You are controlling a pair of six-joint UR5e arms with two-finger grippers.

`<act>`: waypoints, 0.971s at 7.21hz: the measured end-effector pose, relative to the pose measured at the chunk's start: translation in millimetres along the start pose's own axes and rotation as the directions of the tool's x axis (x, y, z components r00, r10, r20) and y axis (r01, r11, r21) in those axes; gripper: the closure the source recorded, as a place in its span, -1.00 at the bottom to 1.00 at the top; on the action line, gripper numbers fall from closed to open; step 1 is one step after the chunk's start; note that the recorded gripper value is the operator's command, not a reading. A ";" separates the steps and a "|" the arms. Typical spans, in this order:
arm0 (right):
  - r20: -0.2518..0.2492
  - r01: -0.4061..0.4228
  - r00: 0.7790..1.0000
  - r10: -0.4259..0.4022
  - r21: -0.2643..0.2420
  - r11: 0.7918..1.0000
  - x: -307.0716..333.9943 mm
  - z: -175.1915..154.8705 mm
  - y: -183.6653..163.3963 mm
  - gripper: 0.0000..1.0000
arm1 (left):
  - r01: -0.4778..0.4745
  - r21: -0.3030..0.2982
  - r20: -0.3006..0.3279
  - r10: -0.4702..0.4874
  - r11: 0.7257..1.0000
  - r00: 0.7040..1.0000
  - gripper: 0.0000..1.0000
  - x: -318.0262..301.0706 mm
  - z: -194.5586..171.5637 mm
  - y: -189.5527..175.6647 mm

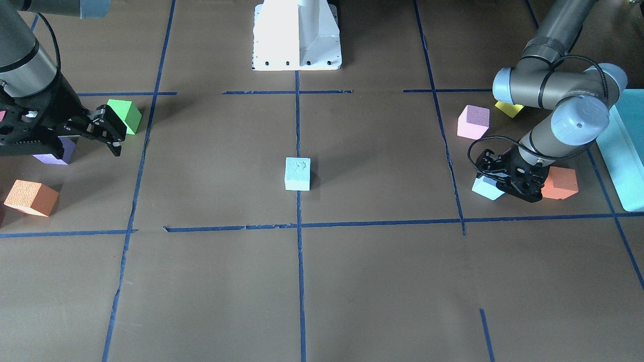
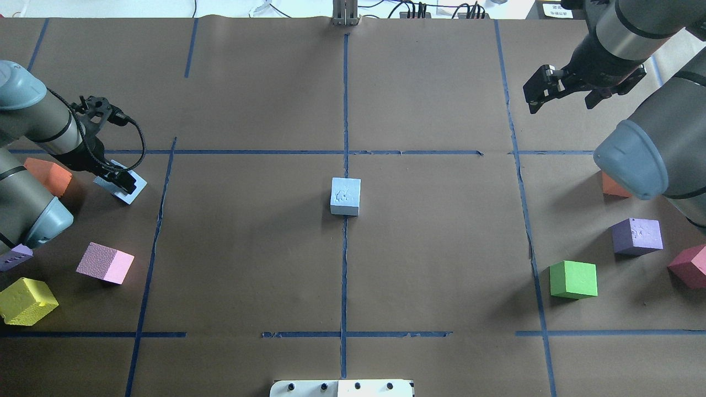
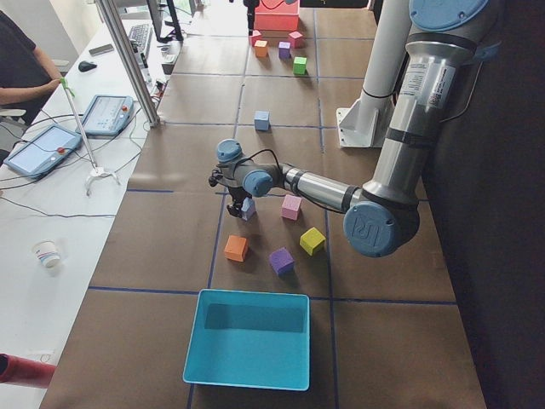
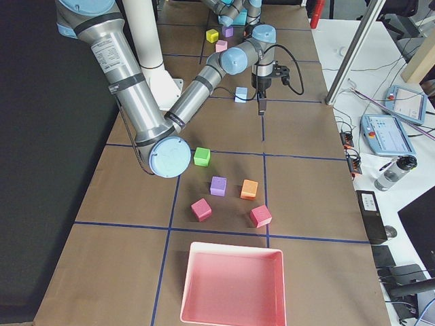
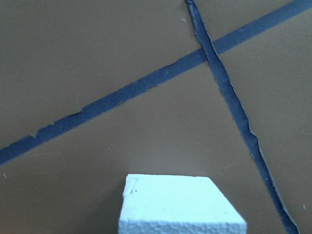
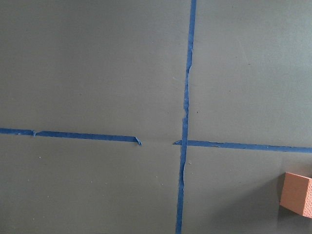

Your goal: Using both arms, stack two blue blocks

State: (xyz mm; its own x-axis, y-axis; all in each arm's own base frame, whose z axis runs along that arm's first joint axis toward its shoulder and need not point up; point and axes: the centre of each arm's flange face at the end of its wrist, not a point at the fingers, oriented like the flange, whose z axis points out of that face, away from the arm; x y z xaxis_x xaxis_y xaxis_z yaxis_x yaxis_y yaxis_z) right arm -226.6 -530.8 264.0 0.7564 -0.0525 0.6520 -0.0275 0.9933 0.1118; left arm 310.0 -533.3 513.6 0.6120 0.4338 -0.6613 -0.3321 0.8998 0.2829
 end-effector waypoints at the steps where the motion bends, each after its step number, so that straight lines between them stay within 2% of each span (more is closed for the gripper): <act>1: -0.001 -0.002 1.000 0.002 0.003 1.000 2.0 -1.2 -0.9 -0.99 | 0.005 0.011 0.000 -0.005 1.000 1.000 0.90 5.0 -8.7 -1.4; 3: -0.010 0.022 1.000 -0.021 0.002 1.000 24.9 -3.6 -5.2 -0.99 | 0.039 -0.023 0.015 -0.039 0.999 0.999 0.93 35.2 -44.1 -9.1; 5: -0.018 0.105 0.994 -0.105 -0.020 0.994 90.6 -4.9 -10.2 -0.99 | 0.101 -0.055 0.033 -0.099 0.993 0.995 0.93 88.4 -96.3 -36.6; 7: -0.006 0.199 0.980 -0.200 -0.059 0.978 174.3 0.1 -14.2 -0.99 | 0.226 -0.040 0.018 -0.225 0.973 0.974 0.93 151.8 -130.9 -71.2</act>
State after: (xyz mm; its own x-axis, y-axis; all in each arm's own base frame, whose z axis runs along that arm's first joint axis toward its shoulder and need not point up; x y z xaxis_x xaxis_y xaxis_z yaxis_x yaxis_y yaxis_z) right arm -94.4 -554.1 376.1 0.7505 -0.2495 0.6120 0.1625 0.9672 0.1951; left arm 332.6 -537.6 302.1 0.6838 0.2209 -0.6955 -0.2140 0.9719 0.0984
